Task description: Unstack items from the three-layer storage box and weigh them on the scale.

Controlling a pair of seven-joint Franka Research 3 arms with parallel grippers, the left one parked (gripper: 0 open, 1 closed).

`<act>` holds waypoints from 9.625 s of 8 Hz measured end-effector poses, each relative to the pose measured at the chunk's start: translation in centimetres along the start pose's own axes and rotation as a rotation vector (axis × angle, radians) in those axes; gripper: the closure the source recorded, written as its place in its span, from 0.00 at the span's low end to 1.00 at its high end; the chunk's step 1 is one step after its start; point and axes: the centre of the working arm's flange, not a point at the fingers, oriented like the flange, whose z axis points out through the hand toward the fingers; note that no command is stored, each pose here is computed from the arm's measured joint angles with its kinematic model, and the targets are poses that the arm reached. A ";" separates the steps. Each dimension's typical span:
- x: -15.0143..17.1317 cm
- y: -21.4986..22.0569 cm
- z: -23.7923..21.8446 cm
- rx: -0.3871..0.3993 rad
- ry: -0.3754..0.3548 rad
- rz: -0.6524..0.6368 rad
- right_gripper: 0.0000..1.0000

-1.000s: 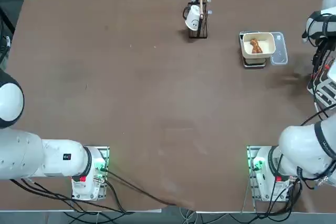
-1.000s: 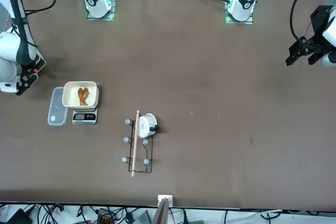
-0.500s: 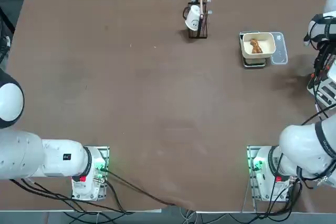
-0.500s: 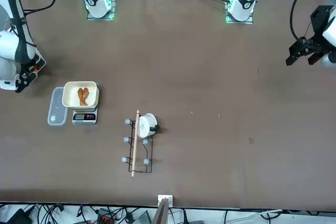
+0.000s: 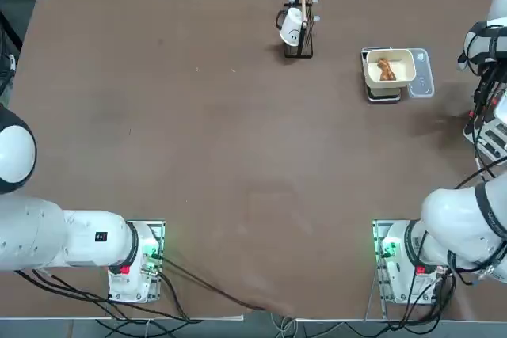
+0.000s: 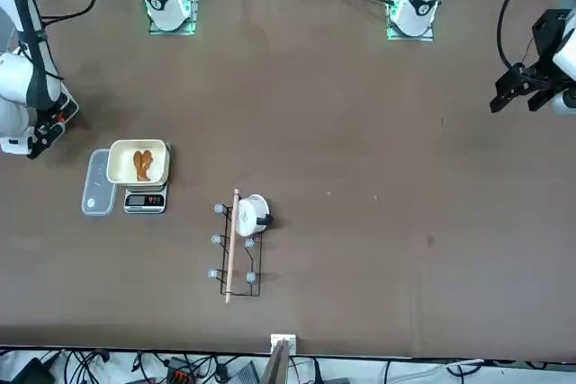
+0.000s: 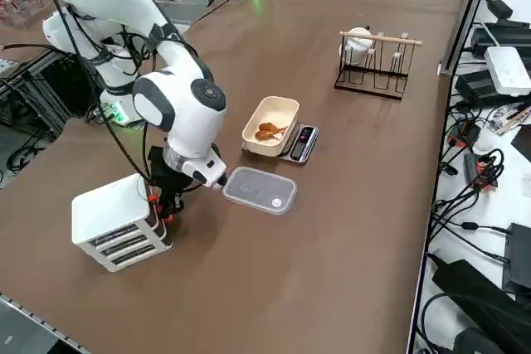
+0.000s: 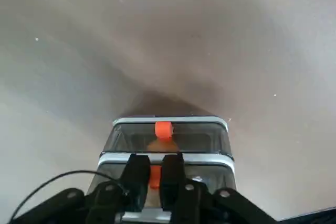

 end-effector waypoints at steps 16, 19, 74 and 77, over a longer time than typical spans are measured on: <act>6.9 -2.4 -5.3 -0.015 0.114 -0.002 0.88; 7.4 -2.2 -5.9 -0.022 0.120 -0.003 0.88; 18.2 -12.6 -19.1 0.292 0.447 0.600 0.44; 18.0 -11.9 -18.9 0.296 0.443 0.611 0.00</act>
